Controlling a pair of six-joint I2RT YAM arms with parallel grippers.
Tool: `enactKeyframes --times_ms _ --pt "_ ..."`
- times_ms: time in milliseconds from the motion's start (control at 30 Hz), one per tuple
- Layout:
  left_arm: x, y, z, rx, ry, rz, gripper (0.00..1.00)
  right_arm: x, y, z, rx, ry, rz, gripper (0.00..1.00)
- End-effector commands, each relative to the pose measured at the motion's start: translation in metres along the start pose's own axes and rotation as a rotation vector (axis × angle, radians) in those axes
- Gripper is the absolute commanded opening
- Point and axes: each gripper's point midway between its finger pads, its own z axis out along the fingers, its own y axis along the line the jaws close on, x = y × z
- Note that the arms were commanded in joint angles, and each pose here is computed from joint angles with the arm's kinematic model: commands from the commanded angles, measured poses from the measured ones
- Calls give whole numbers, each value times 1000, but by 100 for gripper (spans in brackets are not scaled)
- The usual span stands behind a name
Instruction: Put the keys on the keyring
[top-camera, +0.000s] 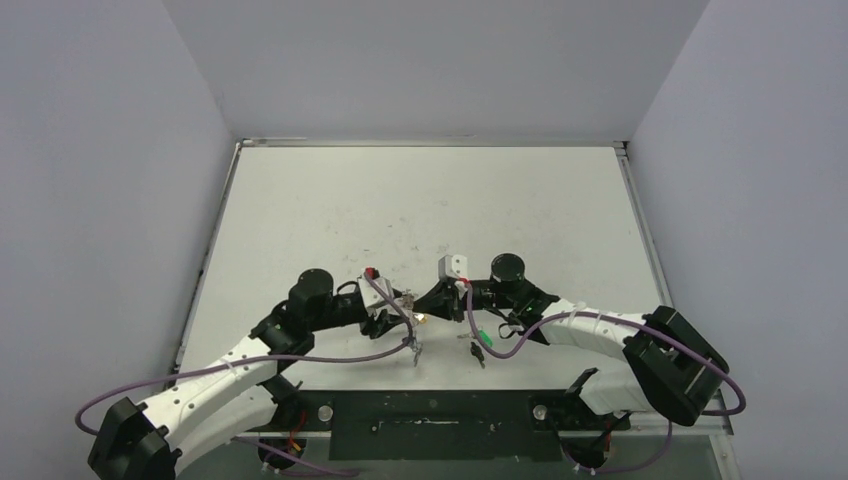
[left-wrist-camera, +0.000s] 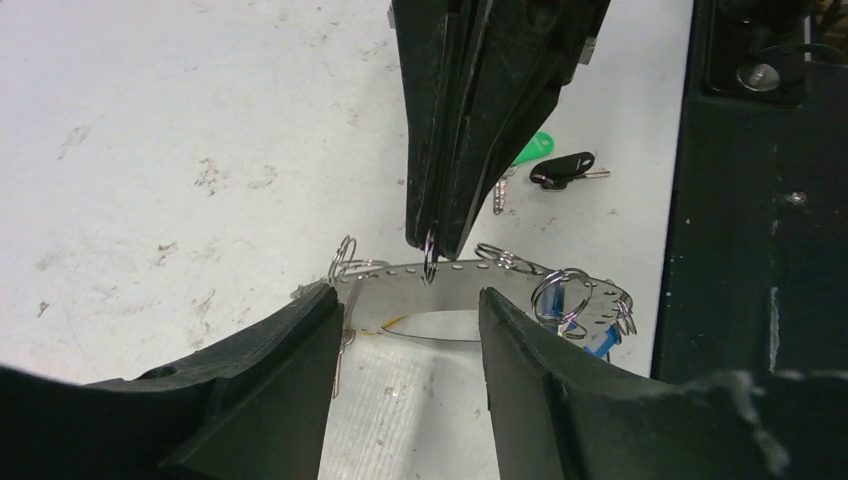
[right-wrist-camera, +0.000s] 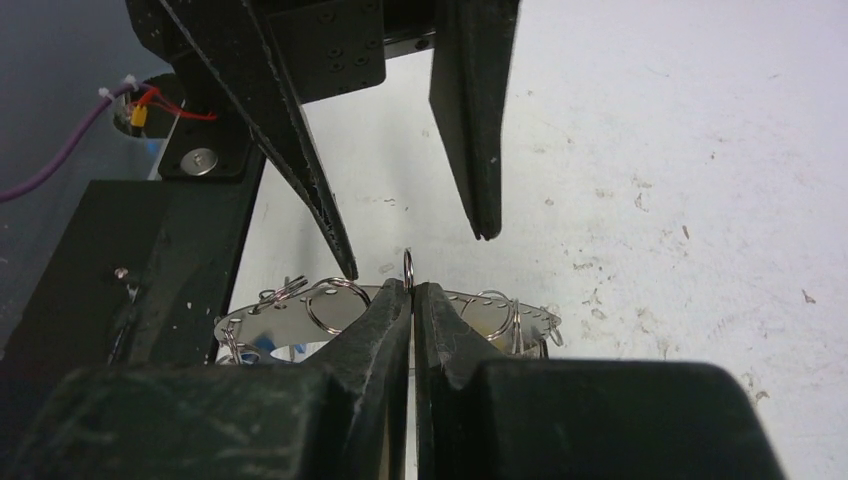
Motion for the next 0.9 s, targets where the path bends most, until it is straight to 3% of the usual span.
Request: enactKeyframes --times_ms 0,100,367,767,867 --pt "-31 17 -4 -128 -195 -14 46 -42 -12 2 55 -162 -50 0" --pt "-28 16 -6 -149 -246 -47 35 -43 -15 2 72 -171 -57 0" --pt "-31 17 -3 -155 -316 -57 38 -43 -12 1 68 -177 -26 0" --pt "-45 12 -1 -111 -372 -19 20 -39 -10 1 64 -170 -20 0" --pt "-46 9 0 -92 -372 -15 19 -39 -10 1 61 -168 -22 0"
